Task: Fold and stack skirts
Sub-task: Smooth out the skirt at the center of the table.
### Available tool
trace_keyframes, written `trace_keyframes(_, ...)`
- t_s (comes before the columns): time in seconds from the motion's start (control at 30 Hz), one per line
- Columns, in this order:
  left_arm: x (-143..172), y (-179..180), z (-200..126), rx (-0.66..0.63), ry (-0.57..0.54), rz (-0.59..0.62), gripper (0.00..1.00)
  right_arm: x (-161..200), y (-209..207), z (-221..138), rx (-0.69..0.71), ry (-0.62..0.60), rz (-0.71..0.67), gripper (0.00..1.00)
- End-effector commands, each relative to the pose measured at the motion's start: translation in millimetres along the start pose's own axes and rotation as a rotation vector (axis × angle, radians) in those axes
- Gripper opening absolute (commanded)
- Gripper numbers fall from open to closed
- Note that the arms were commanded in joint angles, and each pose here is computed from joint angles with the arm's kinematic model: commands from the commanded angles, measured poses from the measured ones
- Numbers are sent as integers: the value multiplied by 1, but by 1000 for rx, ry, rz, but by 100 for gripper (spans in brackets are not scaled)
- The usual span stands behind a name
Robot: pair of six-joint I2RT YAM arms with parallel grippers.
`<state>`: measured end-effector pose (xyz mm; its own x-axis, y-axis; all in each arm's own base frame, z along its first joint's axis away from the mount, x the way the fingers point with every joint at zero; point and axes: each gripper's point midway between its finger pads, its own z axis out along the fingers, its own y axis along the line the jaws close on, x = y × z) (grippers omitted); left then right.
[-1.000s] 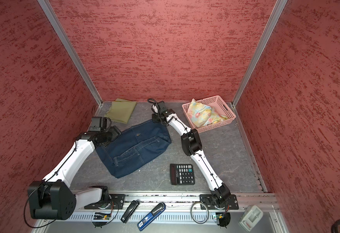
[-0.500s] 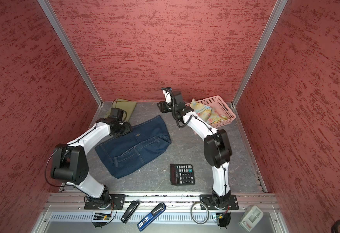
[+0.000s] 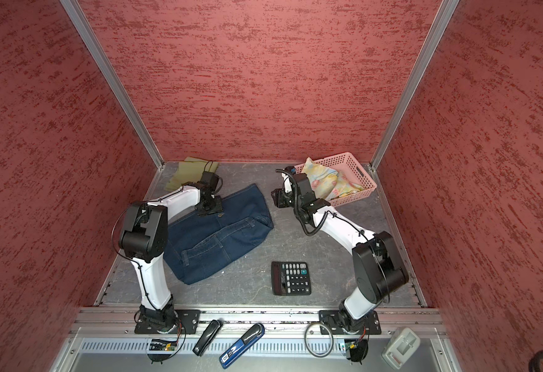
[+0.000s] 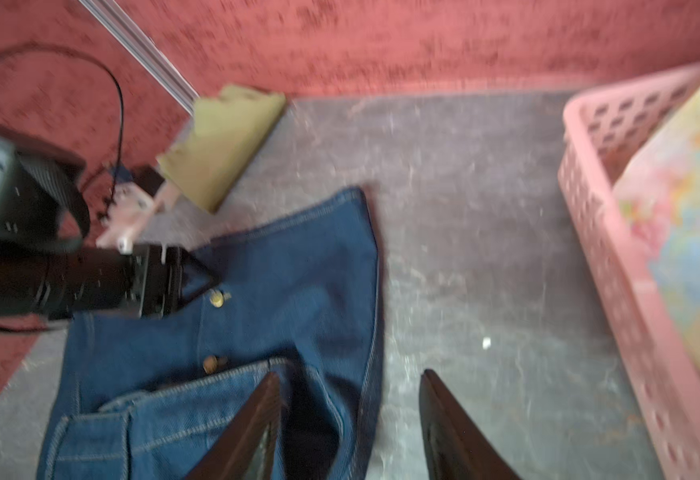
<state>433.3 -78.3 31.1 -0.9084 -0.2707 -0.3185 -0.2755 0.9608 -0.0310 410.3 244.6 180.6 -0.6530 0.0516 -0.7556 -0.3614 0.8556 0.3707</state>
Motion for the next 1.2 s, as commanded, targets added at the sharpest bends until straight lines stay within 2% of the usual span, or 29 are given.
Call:
trace_keyframes(0.0, -8, -1, 9, -21, -30, -16, 56, 14, 15, -5, -3, 31, -9, 54)
trace_keyframes(0.1, -11, -3, 20, -15, -14, -28, 51, 41, 21, 4, -6, 116, -25, 55)
trace_keyframes(0.2, -9, -4, 31, -29, 18, -28, 38, 59, 27, 12, -30, 169, -24, 58)
trace_keyframes(0.33, -6, -7, 43, -20, 43, -20, 32, 72, 30, 25, -34, 246, -29, 59)
trace_keyframes(0.37, -5, -8, 45, -23, 53, -19, 28, 72, 32, 27, -39, 249, -33, 59)
trace_keyframes(0.4, -5, -8, 47, -27, 64, -17, 16, 71, 33, 27, -47, 249, -33, 59)
trace_keyframes(0.43, -5, -8, 48, -30, 72, -14, 9, 69, 35, 27, -50, 244, -36, 59)
trace_keyframes(0.5, -4, -8, 50, -30, 86, -14, 0, 65, 35, 27, -46, 242, -40, 60)
trace_keyframes(0.6, -4, -6, 51, -4, 103, -56, 0, 65, 33, 28, -36, 244, -51, 60)
trace_keyframes(0.67, -4, -2, 48, 40, 113, -130, 0, 67, 31, 29, -28, 246, -57, 61)
trace_keyframes(0.97, -2, 38, 27, 201, 67, -555, 0, 64, 42, 40, -83, 242, -82, 62)
trace_keyframes(1.17, 12, 53, 11, 239, 19, -802, 0, 60, 59, 51, -85, 252, -136, 62)
